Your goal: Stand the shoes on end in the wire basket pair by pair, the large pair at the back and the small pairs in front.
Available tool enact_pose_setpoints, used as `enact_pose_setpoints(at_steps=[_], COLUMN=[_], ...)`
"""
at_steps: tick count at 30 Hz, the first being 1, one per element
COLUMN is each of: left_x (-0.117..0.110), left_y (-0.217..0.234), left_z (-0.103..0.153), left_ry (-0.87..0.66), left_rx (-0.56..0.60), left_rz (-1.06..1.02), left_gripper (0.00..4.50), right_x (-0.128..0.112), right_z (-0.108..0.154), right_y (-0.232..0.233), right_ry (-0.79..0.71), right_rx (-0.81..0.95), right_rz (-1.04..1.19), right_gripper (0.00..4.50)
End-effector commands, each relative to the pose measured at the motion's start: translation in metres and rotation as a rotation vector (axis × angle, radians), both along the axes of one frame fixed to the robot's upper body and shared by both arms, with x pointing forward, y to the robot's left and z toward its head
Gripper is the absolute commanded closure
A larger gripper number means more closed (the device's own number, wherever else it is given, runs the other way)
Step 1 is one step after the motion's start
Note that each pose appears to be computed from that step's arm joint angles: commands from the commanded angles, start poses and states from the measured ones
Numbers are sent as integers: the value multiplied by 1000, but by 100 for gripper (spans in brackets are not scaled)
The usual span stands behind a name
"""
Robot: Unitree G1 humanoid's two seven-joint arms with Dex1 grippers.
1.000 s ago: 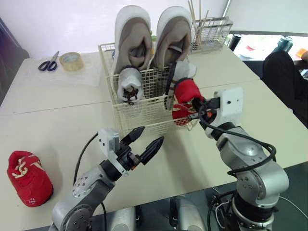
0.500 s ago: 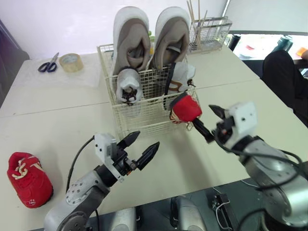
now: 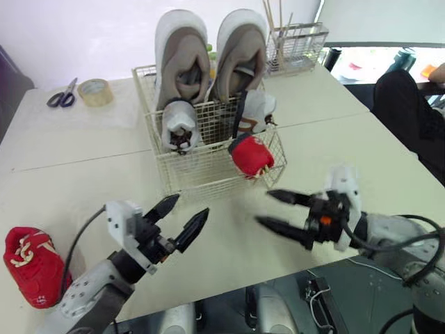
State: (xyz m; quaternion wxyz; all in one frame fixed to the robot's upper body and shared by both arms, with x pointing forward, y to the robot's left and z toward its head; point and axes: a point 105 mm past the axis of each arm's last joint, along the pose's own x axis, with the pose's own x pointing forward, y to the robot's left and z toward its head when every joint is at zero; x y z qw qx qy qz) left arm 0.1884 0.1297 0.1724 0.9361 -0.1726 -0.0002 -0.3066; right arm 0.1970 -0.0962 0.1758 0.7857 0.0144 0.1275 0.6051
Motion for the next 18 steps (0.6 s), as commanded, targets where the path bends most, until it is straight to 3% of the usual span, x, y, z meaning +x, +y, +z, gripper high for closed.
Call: enact_pose_setpoints(at_steps=[1, 5, 6, 8, 13, 18], left_x=[-17, -34, -42, -57, -82, -99], left_y=[33, 125, 162, 210, 269, 273], left_z=[25, 18, 17, 26, 39, 7], left_ry=[-17, 129, 197, 264, 378, 511], left_rx=[-41, 136, 229, 302, 292, 87], left_rz=[120, 542, 695, 858, 908, 688], left_gripper=[0, 0, 0, 0, 0, 0], right_x=[-11, 2, 7, 11, 2, -9], right_z=[2, 14, 21, 31, 41, 31], right_y=[12, 25, 29, 35, 44, 43], right_ry=[61, 70, 48, 25, 21, 48], right_rx=[-1, -9, -6, -2, 5, -22], right_rz=[229, 377, 406, 450, 541, 560], right_gripper=[2, 2, 2, 2, 2, 2])
